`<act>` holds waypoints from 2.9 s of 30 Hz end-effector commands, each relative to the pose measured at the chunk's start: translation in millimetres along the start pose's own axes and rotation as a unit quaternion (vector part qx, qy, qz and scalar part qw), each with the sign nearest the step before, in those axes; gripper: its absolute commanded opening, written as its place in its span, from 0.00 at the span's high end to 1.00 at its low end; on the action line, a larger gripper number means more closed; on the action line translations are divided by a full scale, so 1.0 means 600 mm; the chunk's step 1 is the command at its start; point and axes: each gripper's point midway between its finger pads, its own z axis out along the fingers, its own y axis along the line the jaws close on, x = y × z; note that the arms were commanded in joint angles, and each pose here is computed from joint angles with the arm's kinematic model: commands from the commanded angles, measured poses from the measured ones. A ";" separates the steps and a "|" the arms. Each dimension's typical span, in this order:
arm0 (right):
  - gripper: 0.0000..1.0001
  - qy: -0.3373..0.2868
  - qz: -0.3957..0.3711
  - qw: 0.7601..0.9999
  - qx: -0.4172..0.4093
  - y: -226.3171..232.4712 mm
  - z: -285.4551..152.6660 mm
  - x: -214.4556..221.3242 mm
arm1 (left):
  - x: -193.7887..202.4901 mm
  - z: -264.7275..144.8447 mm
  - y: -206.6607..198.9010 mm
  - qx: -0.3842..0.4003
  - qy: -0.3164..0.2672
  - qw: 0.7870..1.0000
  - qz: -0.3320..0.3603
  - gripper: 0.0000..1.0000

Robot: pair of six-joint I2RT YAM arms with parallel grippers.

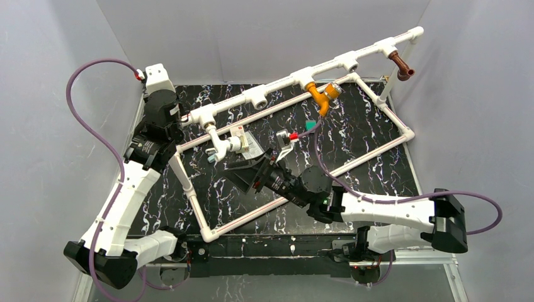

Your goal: Install the water faucets

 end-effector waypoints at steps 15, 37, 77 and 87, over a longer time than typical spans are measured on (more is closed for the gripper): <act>0.21 0.046 -0.603 0.796 -0.039 -0.005 -0.045 -0.079 | 0.204 -0.012 0.034 -0.021 0.197 0.969 0.149 1.00; 0.16 -0.052 -0.872 0.487 -0.019 0.014 0.031 -0.105 | 0.212 -0.007 0.033 -0.022 0.202 0.967 0.155 1.00; 0.99 -0.232 -0.593 0.758 0.144 0.025 0.091 -0.102 | 0.218 -0.008 0.022 -0.003 0.206 0.967 0.152 1.00; 0.99 -0.311 -0.224 0.914 0.134 0.047 0.091 -0.121 | 0.218 -0.009 0.020 0.000 0.208 0.966 0.153 1.00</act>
